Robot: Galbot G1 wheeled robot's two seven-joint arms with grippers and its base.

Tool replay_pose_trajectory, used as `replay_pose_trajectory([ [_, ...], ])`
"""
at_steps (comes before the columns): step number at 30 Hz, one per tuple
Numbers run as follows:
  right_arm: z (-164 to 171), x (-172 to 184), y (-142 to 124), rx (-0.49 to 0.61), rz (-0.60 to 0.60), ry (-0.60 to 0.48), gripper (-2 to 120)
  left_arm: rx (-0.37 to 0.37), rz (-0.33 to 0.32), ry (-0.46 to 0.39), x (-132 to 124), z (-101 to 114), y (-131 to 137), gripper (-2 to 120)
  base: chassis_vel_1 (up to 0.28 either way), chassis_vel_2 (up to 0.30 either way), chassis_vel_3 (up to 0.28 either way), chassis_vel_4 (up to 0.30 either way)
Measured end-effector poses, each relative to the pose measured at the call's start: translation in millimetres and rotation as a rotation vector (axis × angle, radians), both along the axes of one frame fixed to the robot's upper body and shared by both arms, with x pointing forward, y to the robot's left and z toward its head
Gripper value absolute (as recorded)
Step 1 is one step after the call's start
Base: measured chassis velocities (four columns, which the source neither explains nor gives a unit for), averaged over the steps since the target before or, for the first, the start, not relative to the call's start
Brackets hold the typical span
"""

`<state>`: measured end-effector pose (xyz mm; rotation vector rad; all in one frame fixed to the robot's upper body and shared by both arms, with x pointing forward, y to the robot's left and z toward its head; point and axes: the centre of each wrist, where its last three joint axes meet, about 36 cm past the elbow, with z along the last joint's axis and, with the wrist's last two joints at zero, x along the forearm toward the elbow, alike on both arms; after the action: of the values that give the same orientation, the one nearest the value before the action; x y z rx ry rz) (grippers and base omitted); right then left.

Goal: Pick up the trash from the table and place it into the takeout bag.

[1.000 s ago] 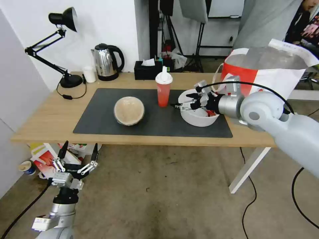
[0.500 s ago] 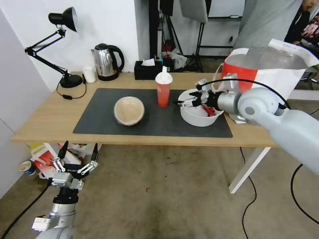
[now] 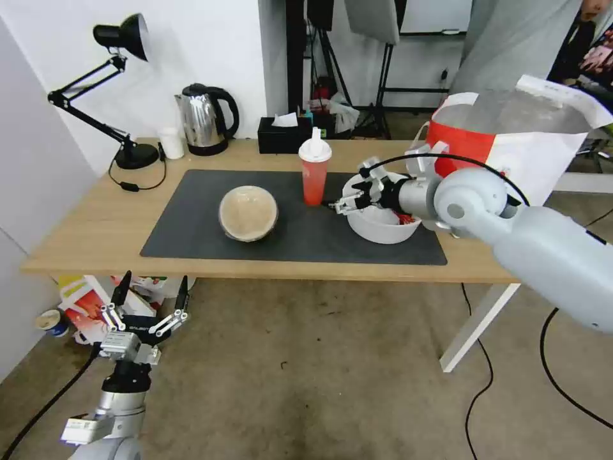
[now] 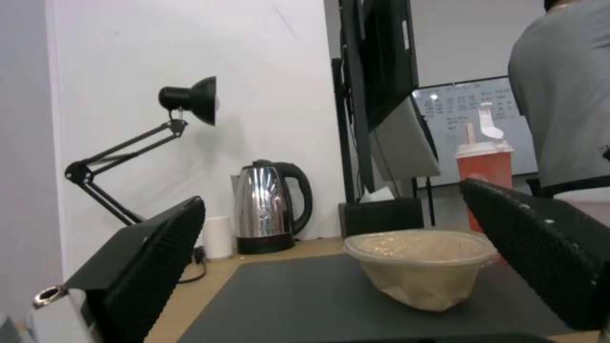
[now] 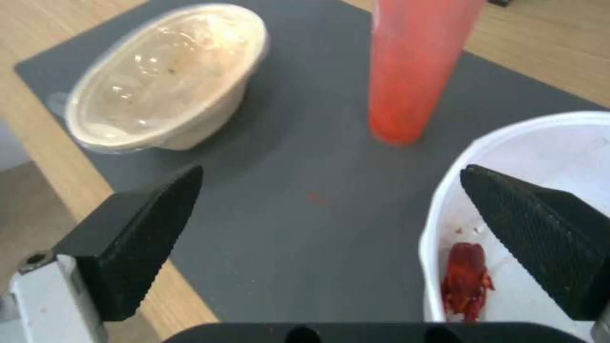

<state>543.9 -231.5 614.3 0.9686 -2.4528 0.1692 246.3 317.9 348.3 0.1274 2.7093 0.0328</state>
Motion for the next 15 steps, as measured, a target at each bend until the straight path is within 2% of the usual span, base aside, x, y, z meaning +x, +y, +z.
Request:
replay_pose_trajectory([
  [15,-5.0,11.0,2.9,-0.066,-0.047,0.01,100,0.0,0.0,0.0,0.0,0.0,0.0,100,0.0,0.0,0.0,0.0],
])
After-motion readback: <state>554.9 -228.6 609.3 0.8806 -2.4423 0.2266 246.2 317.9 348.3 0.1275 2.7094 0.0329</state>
